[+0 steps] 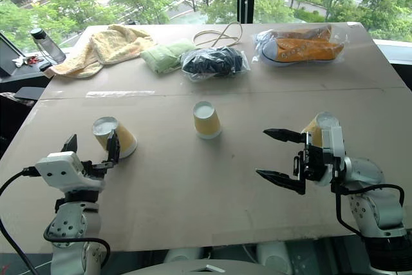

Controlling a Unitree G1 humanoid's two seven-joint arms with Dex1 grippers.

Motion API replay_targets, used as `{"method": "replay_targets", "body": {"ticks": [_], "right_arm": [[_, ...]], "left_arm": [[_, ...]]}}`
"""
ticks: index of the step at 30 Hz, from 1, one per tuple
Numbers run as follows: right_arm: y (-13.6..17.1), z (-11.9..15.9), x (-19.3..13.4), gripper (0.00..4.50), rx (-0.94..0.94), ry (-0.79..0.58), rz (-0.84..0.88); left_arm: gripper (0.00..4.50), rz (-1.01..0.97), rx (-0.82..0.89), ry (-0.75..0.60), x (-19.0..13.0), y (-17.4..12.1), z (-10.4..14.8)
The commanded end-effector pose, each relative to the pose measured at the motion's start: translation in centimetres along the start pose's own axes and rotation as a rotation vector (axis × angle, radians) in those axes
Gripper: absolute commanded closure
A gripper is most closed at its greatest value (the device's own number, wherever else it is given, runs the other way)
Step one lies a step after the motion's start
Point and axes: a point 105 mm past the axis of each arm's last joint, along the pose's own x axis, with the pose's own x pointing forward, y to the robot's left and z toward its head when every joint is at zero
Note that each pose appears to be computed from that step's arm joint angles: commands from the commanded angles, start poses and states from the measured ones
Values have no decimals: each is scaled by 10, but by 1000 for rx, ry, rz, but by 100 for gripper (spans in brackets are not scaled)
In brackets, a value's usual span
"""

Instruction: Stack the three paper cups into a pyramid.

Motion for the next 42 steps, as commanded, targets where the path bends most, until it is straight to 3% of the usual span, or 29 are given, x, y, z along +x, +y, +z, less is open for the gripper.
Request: {"method": "replay_targets", "body": {"ticks": [1, 24, 34, 42], "right_arm": [[3, 10, 3, 0, -33, -18, 7], [0, 11, 4, 0, -35, -20, 1], [-2, 11, 5, 0, -36, -16, -6], [-3, 11, 5, 0, -43, -12, -9]], "left_arm": [[3, -13, -5, 23, 1, 1, -6], [3, 23, -10, -52, 0, 2, 2], [3, -33, -56, -151, 3, -7, 18], [3, -9, -50, -77, 6, -2, 2]]}}
